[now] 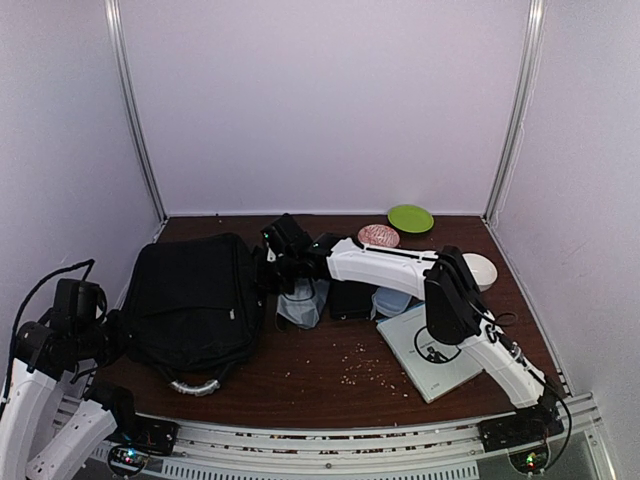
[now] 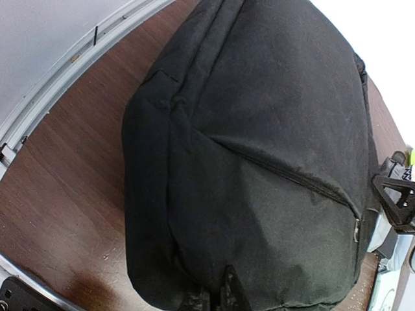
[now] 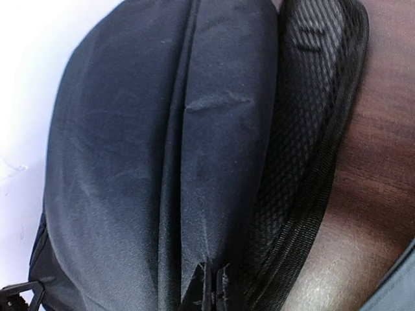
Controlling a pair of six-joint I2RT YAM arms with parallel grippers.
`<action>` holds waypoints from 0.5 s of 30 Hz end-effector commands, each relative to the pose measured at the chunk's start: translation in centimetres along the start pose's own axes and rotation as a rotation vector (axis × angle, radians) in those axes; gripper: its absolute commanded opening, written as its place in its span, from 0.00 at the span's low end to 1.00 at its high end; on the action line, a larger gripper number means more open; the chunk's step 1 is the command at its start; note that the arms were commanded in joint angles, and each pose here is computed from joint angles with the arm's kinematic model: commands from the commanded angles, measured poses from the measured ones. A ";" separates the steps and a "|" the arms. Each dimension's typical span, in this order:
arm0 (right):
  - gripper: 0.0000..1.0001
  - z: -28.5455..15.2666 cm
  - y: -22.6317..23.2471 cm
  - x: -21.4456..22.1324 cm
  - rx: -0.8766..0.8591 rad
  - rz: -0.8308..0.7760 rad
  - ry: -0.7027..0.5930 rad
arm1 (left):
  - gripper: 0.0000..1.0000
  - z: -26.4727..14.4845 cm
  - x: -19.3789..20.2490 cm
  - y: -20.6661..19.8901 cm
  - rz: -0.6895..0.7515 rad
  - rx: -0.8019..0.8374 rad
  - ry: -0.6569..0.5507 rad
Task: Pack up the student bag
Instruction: Pick up the student bag at the center of the board.
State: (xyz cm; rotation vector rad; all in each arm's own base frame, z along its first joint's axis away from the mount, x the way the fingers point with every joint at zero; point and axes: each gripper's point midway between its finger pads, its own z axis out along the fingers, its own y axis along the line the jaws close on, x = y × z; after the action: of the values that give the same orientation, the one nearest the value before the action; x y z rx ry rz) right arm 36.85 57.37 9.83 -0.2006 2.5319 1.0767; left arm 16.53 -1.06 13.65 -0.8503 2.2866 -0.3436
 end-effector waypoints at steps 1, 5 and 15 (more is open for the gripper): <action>0.00 -9.1 10.9 -4.1 -0.220 -0.126 -0.135 | 0.00 -2.0 -3.5 -2.3 0.008 0.081 -0.145; 0.00 -14.9 14.4 -6.2 -0.271 -0.196 -0.225 | 0.00 -3.4 -5.9 -3.4 0.002 0.108 -0.248; 0.00 -27.2 16.3 -6.8 -0.225 -0.338 -0.415 | 0.00 -6.7 -12.7 -11.9 0.089 0.364 -0.458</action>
State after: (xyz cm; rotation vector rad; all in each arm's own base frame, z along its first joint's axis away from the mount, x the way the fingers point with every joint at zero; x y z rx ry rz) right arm 33.27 52.12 34.32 -0.3457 2.1155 1.1687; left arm 20.78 -1.23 22.07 -0.7009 2.0354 -0.4033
